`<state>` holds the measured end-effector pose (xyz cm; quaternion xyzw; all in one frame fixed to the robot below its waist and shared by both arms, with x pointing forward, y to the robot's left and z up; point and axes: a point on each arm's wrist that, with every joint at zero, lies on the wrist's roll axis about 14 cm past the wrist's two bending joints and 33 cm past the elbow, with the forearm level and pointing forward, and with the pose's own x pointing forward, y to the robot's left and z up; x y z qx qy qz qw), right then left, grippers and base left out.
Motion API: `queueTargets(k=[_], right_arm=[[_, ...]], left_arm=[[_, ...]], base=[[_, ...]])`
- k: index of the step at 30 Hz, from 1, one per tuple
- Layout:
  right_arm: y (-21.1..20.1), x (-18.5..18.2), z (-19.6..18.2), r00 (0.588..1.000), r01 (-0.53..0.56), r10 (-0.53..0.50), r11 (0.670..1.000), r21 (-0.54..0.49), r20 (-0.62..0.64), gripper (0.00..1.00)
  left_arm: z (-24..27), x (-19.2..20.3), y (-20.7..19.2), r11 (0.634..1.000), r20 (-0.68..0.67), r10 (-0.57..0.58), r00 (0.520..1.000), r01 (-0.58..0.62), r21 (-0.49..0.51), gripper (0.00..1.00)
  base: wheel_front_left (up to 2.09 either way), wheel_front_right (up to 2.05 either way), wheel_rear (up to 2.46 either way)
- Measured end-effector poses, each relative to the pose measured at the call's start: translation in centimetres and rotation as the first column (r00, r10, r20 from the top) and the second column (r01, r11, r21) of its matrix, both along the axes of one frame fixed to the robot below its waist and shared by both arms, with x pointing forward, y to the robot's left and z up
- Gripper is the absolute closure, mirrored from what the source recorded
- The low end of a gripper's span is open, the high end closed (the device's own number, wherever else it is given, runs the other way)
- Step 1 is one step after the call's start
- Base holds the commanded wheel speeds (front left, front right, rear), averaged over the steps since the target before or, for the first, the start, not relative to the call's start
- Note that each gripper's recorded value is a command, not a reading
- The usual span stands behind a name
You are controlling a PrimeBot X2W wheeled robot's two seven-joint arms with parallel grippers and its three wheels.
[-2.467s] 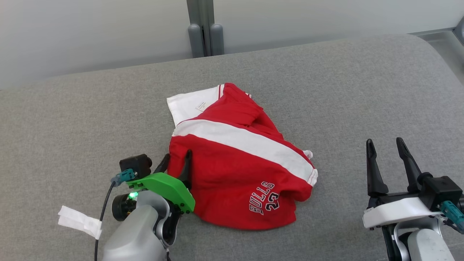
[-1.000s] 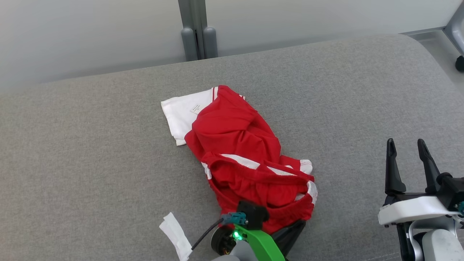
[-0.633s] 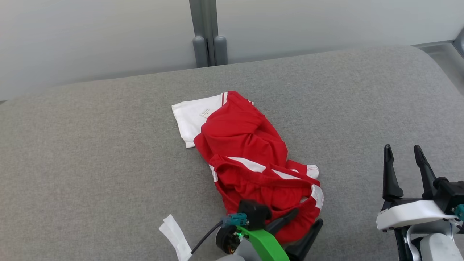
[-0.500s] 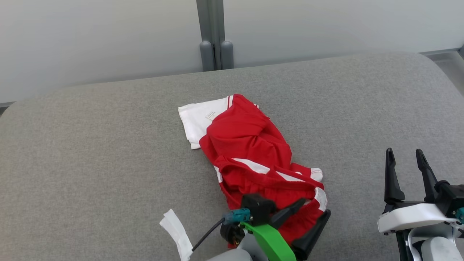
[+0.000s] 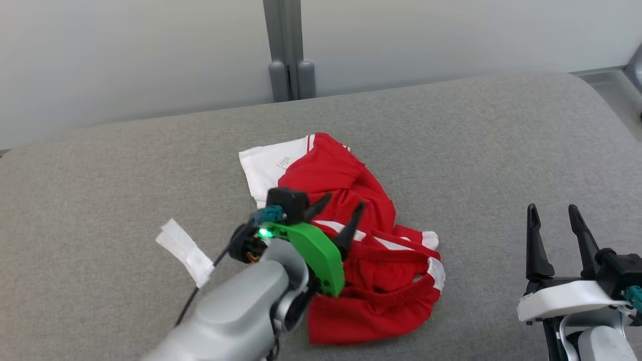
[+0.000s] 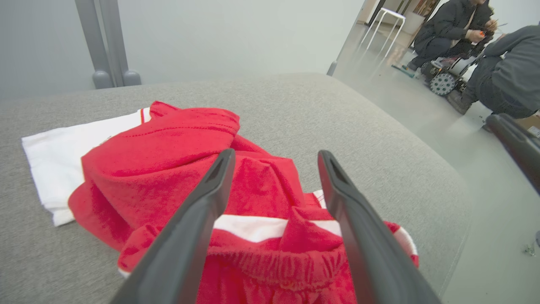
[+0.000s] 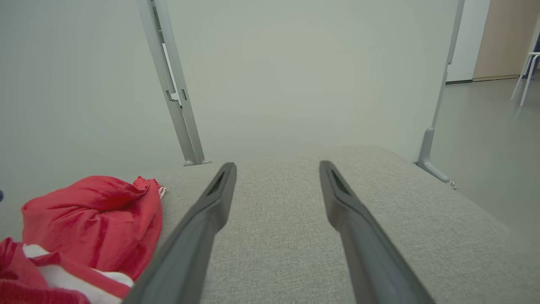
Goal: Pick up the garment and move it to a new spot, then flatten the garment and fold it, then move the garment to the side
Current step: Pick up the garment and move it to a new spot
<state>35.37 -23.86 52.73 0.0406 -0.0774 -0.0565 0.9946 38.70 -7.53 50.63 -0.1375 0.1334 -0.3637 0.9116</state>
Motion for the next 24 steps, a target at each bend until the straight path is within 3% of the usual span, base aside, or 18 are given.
queueTargets(k=[4,10,20,21,22,23,24], right_arm=[[-0.9,-0.1,-0.3,1.0,0.029,-0.029,1.0,-0.006,-0.012,0.0],[-2.1,0.1,-1.4,0.997,0.064,-0.064,0.998,-0.014,-0.048,0.0],[-2.7,1.3,-2.8,0.992,0.079,-0.081,0.997,-0.026,-0.095,0.0],[-2.7,1.3,-3.0,0.992,0.08,-0.083,0.996,-0.027,-0.099,0.0],[-2.8,1.4,-3.0,0.991,0.081,-0.084,0.996,-0.028,-0.102,0.0],[-2.8,1.5,-3.1,0.991,0.082,-0.084,0.996,-0.029,-0.104,0.0],[-2.8,1.6,-3.1,0.991,0.081,-0.084,0.996,-0.029,-0.105,0.0]], left_arm=[[-1.8,3.7,2.2,0.989,-0.005,0.045,0.999,-0.044,0.144,0.0],[-5.6,6.6,3.8,0.938,-0.068,0.053,0.996,-0.026,0.345,0.0],[-10.3,7.4,2.8,0.88,-0.221,-0.018,0.975,0.12,0.46,0.0],[-10.5,7.3,2.8,0.877,-0.23,-0.019,0.973,0.126,0.464,0.14],[-10.7,7.4,2.7,0.875,-0.235,-0.019,0.972,0.13,0.466,0.58],[-10.8,7.5,2.7,0.874,-0.238,-0.02,0.971,0.132,0.468,0.87],[-11.0,7.5,2.8,0.872,-0.241,-0.018,0.97,0.134,0.471,1.0]], base=[[0.0,0.0,0.0],[0.0,0.0,0.0],[0.0,0.0,0.0],[0.0,0.0,0.0],[0.0,0.0,0.0],[0.0,0.0,0.0],[0.0,0.0,0.0]])
